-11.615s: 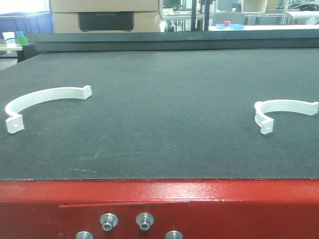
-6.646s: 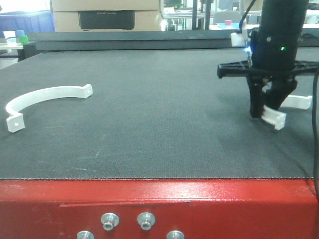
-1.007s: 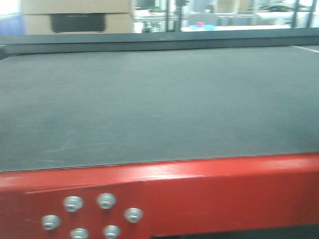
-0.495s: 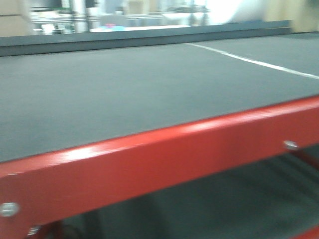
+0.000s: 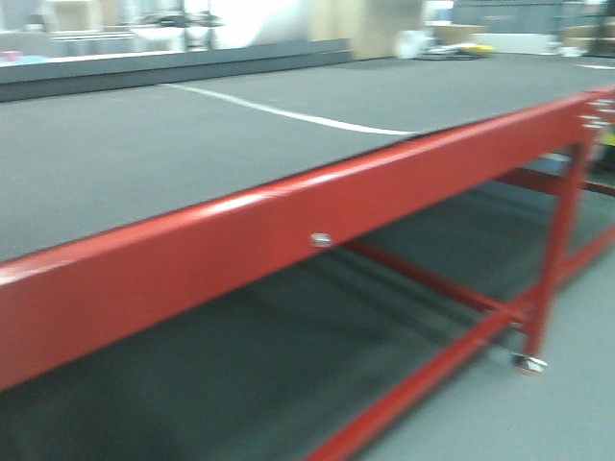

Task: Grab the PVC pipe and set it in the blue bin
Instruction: 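Drive the base away from the bench to the blue bin shelf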

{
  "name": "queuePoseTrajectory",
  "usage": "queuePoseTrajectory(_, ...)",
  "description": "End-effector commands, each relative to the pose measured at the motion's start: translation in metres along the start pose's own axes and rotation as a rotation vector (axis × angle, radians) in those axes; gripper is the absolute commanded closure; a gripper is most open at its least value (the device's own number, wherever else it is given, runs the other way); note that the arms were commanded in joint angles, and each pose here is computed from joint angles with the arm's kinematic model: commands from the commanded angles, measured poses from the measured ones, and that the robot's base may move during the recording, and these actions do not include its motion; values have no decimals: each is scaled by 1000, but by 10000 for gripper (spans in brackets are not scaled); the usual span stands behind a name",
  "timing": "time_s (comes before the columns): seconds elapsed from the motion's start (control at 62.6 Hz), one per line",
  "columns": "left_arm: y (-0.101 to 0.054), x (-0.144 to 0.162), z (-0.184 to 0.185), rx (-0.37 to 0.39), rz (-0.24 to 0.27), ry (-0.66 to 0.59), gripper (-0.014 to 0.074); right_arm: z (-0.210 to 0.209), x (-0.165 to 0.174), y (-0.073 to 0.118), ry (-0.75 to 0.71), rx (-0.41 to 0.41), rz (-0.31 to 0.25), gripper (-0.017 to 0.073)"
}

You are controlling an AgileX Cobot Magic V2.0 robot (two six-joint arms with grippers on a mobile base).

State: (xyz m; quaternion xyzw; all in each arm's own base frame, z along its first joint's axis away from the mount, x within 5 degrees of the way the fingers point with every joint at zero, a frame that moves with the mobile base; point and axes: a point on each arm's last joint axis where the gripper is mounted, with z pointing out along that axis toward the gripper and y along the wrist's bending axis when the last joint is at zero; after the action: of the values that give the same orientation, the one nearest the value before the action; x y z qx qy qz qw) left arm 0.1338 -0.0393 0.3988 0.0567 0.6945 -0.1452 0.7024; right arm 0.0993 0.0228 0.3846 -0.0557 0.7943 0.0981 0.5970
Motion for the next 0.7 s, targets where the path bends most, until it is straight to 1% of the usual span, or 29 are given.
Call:
queuePoseTrajectory(0.0, -1, -3, -2, 12, -6, -28, 704, -3, -5, 0, -42, 0, -10, 720)
queuePoseTrajectory(0.687, -1, -3, -2, 12, -6, -28, 704, -3, -5, 0, -42, 0, -10, 720)
